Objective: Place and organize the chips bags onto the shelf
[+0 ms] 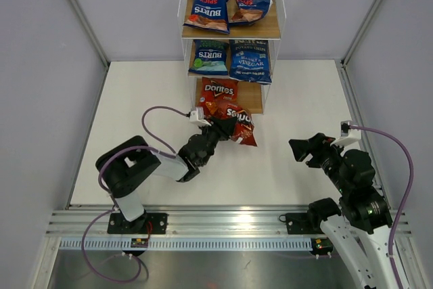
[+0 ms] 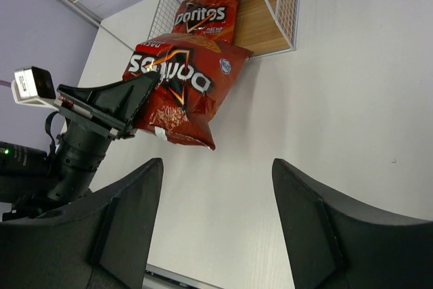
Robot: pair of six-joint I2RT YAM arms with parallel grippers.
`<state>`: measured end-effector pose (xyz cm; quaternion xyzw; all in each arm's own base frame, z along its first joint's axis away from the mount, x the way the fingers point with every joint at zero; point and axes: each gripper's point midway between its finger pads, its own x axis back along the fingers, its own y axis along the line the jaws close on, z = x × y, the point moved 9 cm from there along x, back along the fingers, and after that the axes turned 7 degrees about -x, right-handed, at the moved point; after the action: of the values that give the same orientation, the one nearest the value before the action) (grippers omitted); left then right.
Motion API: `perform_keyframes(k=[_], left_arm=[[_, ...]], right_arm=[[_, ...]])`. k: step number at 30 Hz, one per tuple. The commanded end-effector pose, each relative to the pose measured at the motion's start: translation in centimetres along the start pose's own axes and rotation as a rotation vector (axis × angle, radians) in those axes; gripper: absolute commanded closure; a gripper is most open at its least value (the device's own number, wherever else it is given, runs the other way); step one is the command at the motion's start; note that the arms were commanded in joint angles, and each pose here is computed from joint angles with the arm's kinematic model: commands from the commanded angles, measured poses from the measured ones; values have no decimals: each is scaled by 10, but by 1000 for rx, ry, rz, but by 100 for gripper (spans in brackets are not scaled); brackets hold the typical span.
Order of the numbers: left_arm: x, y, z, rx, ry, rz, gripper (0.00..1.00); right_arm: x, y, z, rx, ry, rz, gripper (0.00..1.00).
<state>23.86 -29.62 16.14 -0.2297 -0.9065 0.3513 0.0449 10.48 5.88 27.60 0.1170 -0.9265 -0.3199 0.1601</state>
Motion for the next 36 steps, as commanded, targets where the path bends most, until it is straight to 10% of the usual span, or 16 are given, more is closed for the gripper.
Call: perform_keyframes(k=[1,36], left_arm=[[-24,-33,-64,133,-327,188,66],[-125,-7,-54,93,-431,215,66]], right_arm=[[3,8,-11,25,-39,-30,26],[-4,34,-26,45,-3,-168,25]])
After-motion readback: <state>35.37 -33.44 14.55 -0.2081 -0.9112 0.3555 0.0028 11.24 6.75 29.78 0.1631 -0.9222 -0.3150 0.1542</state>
